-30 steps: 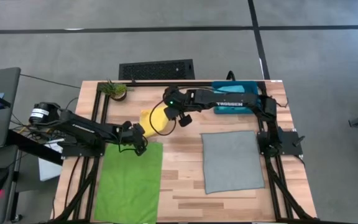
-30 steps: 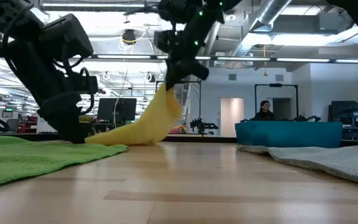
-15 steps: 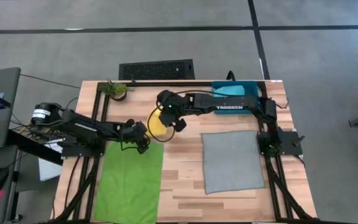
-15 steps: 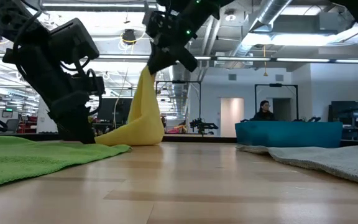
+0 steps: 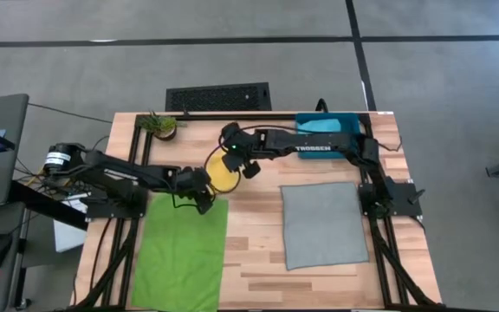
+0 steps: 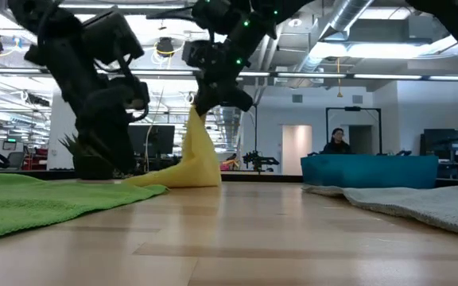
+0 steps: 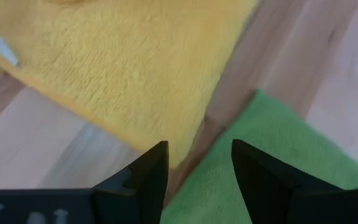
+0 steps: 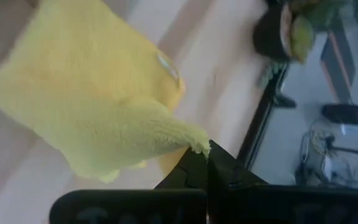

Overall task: Fold microfiber towels
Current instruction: Fold the yellow microfiber cloth

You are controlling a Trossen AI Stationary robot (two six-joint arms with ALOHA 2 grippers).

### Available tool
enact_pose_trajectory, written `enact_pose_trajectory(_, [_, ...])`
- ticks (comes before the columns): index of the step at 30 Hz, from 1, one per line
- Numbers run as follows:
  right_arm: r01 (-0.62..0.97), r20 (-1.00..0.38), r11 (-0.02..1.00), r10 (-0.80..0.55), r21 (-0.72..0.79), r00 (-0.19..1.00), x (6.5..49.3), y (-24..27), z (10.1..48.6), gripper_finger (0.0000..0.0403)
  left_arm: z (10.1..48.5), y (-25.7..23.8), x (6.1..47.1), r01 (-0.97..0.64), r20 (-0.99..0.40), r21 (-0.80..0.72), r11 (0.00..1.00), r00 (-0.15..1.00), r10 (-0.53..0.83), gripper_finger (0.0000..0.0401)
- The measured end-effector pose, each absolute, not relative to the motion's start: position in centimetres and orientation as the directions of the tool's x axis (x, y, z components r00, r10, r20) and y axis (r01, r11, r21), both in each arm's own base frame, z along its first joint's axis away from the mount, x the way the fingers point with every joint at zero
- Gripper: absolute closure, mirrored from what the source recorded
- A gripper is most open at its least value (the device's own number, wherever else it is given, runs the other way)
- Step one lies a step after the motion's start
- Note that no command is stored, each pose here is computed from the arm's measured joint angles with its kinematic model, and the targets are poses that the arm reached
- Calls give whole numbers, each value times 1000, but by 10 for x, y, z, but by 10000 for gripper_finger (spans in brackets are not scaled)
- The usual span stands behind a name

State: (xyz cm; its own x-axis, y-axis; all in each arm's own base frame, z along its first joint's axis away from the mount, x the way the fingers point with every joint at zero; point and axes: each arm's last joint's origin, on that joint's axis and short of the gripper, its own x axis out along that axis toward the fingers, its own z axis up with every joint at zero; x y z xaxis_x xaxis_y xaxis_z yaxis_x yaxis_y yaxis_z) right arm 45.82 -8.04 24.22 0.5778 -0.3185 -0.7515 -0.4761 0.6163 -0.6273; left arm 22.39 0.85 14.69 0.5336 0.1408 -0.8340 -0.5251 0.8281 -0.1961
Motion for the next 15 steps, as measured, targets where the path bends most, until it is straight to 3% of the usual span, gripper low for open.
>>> enact_pose_trajectory(9, [-404, -707, 591, -483, -698, 516, 453, -98, 258, 397, 155, 9, 224, -522, -876, -126, 844, 458, 152, 232])
enact_pose_trajectory(15, [-452, -732, 607, -355, -654, 581, 457, -87, 261, 397, 155, 9, 224, -532, -874, -118, 839, 457, 166, 232])
